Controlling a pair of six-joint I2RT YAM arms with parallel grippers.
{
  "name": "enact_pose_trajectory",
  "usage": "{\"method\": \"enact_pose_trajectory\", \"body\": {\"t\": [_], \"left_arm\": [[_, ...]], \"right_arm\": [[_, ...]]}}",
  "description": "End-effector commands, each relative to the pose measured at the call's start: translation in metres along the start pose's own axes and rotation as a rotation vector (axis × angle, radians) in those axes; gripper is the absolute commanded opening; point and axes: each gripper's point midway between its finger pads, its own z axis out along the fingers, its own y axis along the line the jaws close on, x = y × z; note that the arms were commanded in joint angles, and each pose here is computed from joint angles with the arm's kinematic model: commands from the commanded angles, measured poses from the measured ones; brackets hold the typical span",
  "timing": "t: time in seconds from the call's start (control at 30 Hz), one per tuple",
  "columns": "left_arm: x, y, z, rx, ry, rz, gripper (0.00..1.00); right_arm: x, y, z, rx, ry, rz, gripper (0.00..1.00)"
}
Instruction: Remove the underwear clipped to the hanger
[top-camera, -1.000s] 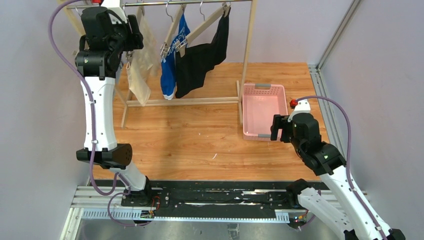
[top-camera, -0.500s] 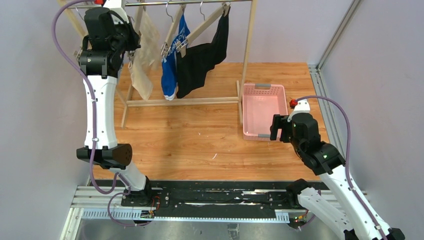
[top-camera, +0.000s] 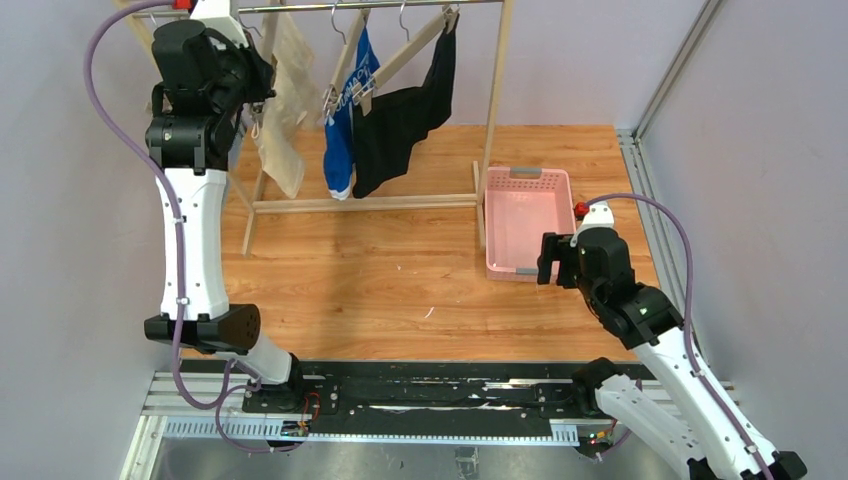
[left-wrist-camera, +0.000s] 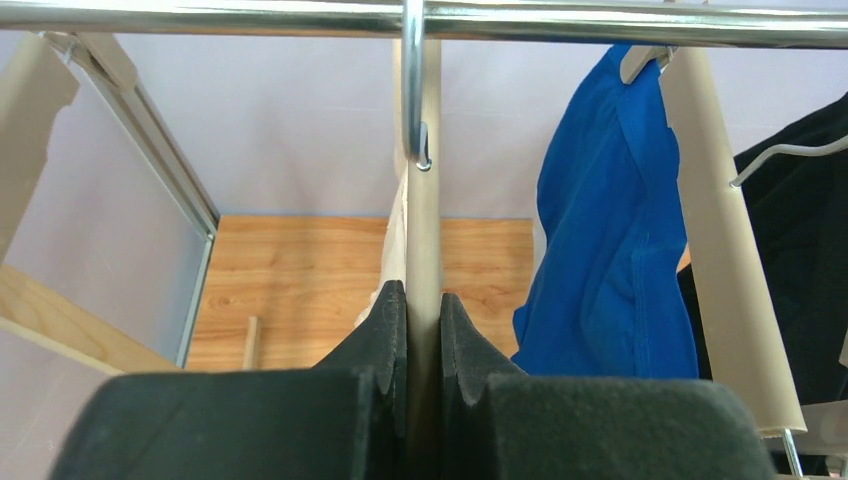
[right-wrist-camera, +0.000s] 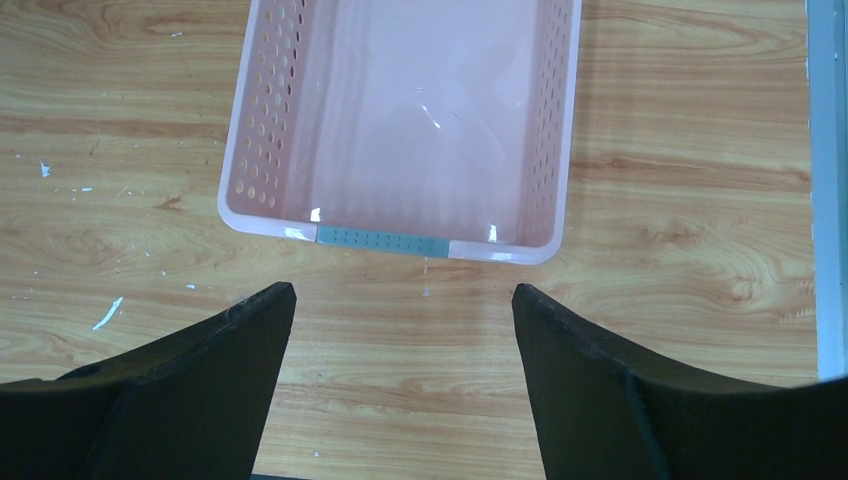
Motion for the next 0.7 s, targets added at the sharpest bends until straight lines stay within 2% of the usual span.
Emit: {"method": "enact_pose_trajectory", "body": {"t": [0.0,0.2,0.4,0.67], "left_arm": [[-0.035,-0.002,-0.02,0.007,-0.131,0.01,0.0],[-0.022,-0.003,-0.029,0.016,-0.112,0.013,0.0],[0.01,0.003,-0.038,-0.006,-0.056,0.024,0.0],[0.093,0.006,-0.062,-0.001,0.123,0.019,0.0]], "right_arm": [[-0.003,0.01,0.002,-0.033,-0.012,0.001,0.82],[-0.004,0.012,0.004,-0.039,-0.012,-0.002,0.82],[-0.003,0.015,0.007,-0.049,-0.005,-0.003,0.82],[-0.003,0.018,0.011,-0.062,0.002,-0.013,0.82]]}}
